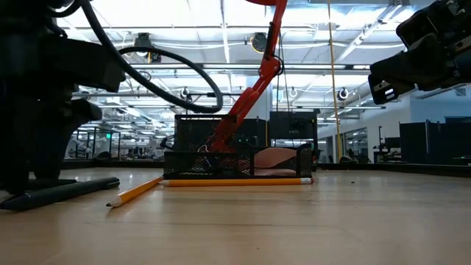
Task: Pick and place office supplies into organizer
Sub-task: Put the middle black pen into the desk organizer
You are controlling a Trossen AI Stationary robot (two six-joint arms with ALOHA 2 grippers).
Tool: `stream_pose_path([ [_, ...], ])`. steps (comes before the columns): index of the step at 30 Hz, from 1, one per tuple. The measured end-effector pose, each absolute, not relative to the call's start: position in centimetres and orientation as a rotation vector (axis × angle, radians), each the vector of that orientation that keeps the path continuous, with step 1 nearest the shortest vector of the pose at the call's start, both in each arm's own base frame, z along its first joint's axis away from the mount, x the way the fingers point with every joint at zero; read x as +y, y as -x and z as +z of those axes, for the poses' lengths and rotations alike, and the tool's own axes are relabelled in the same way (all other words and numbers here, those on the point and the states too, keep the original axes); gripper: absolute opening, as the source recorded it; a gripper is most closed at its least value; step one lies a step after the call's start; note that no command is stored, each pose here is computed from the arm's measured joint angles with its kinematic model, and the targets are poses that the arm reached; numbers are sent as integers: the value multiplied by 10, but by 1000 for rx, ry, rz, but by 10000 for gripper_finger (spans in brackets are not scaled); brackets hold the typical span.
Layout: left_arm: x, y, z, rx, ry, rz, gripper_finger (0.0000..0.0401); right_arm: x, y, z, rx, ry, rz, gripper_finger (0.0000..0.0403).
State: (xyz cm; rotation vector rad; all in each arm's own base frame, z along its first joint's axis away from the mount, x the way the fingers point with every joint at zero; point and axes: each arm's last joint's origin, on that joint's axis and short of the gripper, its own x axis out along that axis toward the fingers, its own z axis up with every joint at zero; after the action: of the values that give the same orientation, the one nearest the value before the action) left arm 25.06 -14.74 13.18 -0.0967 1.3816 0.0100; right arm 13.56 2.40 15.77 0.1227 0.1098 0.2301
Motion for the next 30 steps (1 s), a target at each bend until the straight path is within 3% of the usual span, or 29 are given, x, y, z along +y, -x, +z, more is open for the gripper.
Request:
stream_pose_path([
  [11,-146,-246,124,1341,73,34,160,24,-136,158,110,-123,227,4],
  [23,-153,-248,126,1272,60,-9,17,24,-136,158,110,-123,227,4],
  [30,-162,-255,132,1160,47,-99,36,24,-136,158,111,-123,227,4],
])
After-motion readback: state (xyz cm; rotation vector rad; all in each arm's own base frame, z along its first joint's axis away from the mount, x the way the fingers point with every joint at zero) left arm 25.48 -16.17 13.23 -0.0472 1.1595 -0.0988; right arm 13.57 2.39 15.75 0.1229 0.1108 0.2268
